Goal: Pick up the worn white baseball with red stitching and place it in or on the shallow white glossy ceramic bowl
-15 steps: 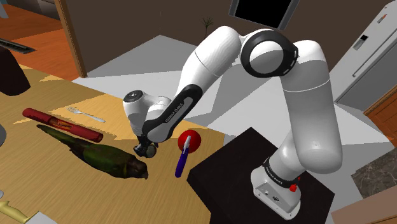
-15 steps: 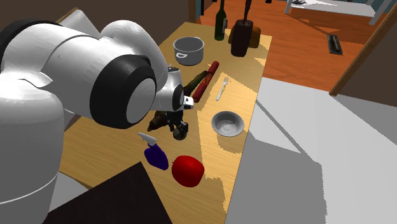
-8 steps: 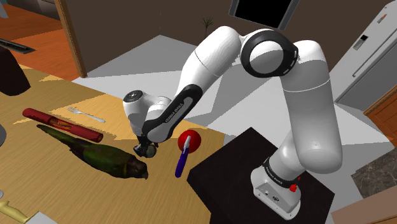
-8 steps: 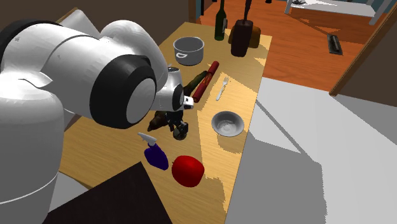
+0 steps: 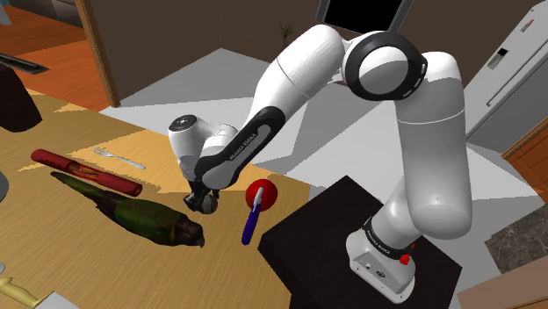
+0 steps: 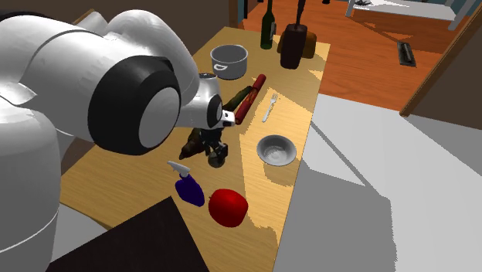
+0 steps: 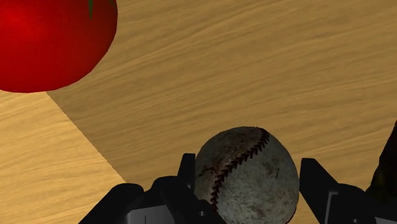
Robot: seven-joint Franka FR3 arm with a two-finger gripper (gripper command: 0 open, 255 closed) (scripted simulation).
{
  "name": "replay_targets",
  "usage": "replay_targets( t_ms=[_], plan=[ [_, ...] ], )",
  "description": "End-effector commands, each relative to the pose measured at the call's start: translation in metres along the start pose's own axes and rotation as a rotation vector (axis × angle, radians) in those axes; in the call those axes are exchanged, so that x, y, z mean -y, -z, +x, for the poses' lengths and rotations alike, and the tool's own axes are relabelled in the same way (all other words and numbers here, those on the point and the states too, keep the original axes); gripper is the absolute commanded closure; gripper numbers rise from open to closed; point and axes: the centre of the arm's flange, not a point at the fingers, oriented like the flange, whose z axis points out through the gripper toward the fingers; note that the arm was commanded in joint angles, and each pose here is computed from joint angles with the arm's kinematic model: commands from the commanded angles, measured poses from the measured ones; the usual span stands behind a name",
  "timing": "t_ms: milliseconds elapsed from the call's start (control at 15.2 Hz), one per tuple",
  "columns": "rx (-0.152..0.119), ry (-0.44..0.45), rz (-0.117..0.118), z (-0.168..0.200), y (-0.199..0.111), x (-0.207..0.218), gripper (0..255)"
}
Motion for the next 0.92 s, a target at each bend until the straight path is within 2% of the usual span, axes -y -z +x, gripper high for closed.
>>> replay_targets(
  t_ms=[0, 858],
  plan=[
    [0.000, 0.000, 0.000, -0.002, 0.010, -0.001, 255],
    [0.000, 0.000, 0.000, -0.011, 0.078, -0.010, 255]
  ],
)
